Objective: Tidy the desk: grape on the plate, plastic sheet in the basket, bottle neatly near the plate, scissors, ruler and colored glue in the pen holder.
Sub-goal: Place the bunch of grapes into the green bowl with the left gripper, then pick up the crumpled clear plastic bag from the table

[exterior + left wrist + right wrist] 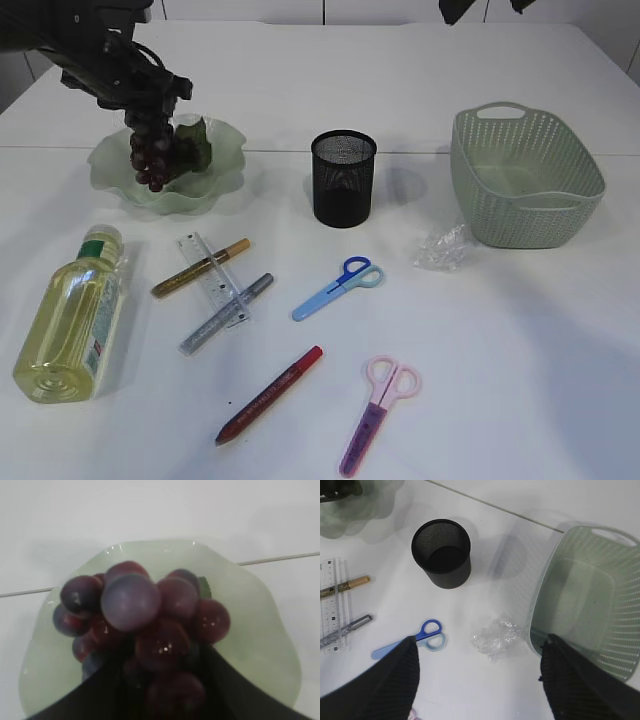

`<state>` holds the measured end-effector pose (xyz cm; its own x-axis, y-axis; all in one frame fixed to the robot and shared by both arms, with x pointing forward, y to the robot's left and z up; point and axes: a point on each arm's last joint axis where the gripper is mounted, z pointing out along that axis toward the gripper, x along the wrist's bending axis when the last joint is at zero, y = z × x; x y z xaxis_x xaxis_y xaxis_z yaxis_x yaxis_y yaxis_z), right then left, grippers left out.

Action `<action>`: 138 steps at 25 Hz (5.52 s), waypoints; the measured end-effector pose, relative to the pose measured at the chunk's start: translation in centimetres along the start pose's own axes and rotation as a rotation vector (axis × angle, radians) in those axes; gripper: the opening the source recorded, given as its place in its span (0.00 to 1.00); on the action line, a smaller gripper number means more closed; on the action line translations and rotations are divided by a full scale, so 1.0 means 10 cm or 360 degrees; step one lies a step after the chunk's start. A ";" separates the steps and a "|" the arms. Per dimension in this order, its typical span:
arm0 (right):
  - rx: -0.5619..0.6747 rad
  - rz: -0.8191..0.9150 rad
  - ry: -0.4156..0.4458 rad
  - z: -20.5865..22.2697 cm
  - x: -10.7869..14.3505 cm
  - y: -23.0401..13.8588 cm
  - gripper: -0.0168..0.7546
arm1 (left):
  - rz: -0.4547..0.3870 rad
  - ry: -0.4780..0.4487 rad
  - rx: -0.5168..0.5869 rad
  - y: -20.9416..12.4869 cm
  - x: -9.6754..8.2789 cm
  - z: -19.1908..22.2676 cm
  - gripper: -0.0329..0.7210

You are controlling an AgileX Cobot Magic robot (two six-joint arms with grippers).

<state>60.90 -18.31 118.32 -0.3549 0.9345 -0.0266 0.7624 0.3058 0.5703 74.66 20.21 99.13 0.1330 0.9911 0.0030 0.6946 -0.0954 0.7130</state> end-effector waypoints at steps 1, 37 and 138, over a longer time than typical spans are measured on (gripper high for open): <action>0.0000 0.0000 0.0000 0.00 0.00 0.00 0.78 | -0.0005 -0.0004 -0.0008 0.00 0.00 0.00 0.44; -0.0014 0.0034 0.0019 -0.09 0.02 -0.04 0.78 | 0.0027 -0.0067 0.0120 0.40 -0.05 -1.59 0.70; -0.0141 0.1027 0.0189 1.59 0.09 -1.40 0.78 | 0.0122 -0.0034 -0.0322 -0.89 0.07 -3.28 0.68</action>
<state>58.51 -18.91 97.20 0.0971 0.8971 0.4310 0.7966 -0.3296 0.5067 45.45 24.83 115.78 0.1965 0.9793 0.0493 0.5264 -0.1477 0.8373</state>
